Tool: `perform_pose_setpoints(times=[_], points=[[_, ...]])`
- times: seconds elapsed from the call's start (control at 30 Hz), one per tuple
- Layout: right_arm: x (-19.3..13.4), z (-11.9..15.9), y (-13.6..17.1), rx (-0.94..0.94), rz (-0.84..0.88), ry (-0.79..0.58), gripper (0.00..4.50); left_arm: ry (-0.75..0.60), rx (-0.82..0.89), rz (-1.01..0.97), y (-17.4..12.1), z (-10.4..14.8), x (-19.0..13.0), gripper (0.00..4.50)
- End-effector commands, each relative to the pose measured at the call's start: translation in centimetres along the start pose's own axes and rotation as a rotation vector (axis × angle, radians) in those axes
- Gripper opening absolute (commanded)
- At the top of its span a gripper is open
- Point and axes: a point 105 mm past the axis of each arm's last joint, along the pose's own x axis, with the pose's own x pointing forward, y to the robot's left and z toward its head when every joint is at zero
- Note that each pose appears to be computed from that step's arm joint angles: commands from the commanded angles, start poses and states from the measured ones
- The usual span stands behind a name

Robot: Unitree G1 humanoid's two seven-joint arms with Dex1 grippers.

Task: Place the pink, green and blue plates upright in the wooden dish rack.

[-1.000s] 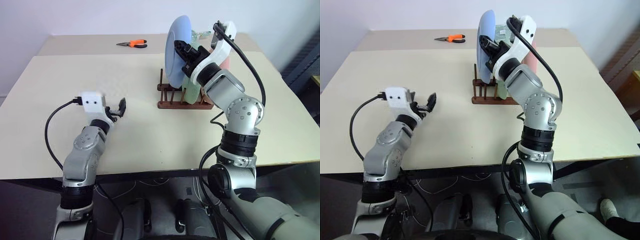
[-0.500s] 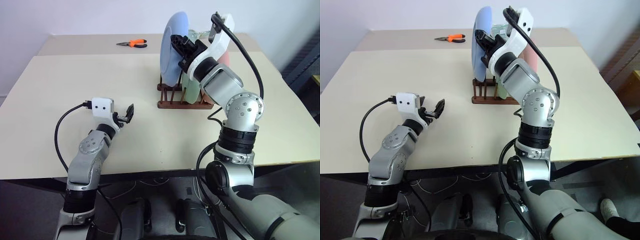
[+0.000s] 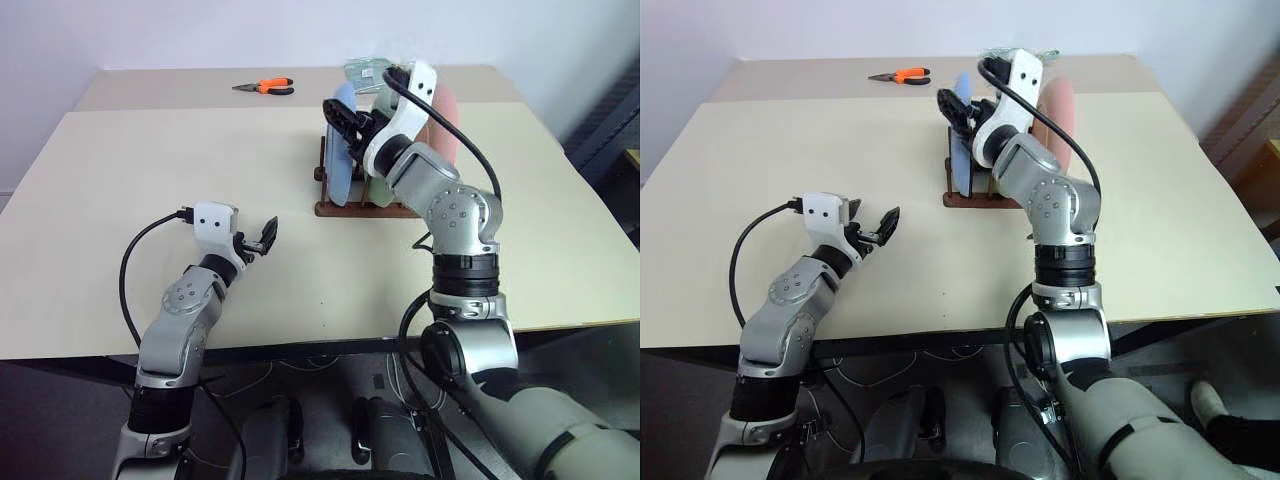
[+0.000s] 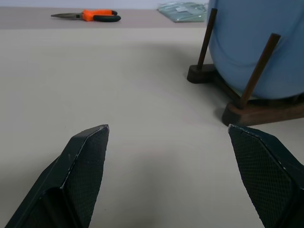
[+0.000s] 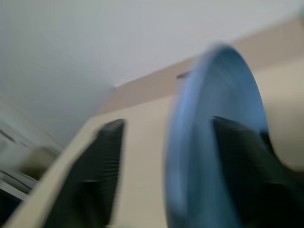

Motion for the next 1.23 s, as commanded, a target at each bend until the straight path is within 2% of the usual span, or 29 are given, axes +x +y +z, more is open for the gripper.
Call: perform_pose_setpoints(times=[0.03, 0.13, 0.27, 0.33, 0.43, 0.5, 0.6, 0.73, 0.93, 1.23], points=[[-1.3, 3.0, 3.4, -0.421, 0.148, -0.130, 4.01, -0.044, 0.013, -0.023, -0.7, 1.2, -0.4, 4.15], [-3.4, 3.9, 4.4, -0.694, 0.247, -0.192, 4.01, -0.041, 0.007, -0.031, -1.0, 1.1, -0.4, 4.15], [-7.8, 6.4, 2.2, -0.780, 0.274, -0.240, 4.01, -0.021, 0.029, -0.055, -1.2, 0.7, -0.5, 4.15], [-10.8, 6.7, -0.2, -0.681, 0.287, -0.184, 4.01, 0.003, 0.063, -0.082, -1.2, 0.1, -0.6, 4.15], [-15.9, 5.9, -6.2, -0.568, 0.170, -0.042, 4.01, 0.054, 0.103, -0.142, -1.2, -1.0, -1.0, 4.15], [-18.4, 4.8, -8.8, -0.481, 0.100, 0.027, 4.01, 0.087, 0.125, -0.173, -1.0, -1.7, -1.2, 4.15], [-21.2, 1.9, -12.3, -0.454, -0.009, 0.157, 4.01, 0.129, 0.152, -0.180, 0.0, -2.7, -1.4, 4.15], [-22.3, -0.5, -13.9, -0.404, -0.034, 0.224, 4.01, 0.148, 0.162, -0.133, 1.9, -3.1, -1.8, 4.15], [-21.9, -3.8, -15.2, -0.389, -0.007, 0.293, 4.01, 0.169, 0.181, -0.098, 3.0, -3.5, -3.2, 4.15], [-19.2, -5.2, -14.4, -0.404, 0.070, 0.289, 4.01, 0.158, 0.155, -0.050, 3.3, -3.0, -4.2, 4.15]])
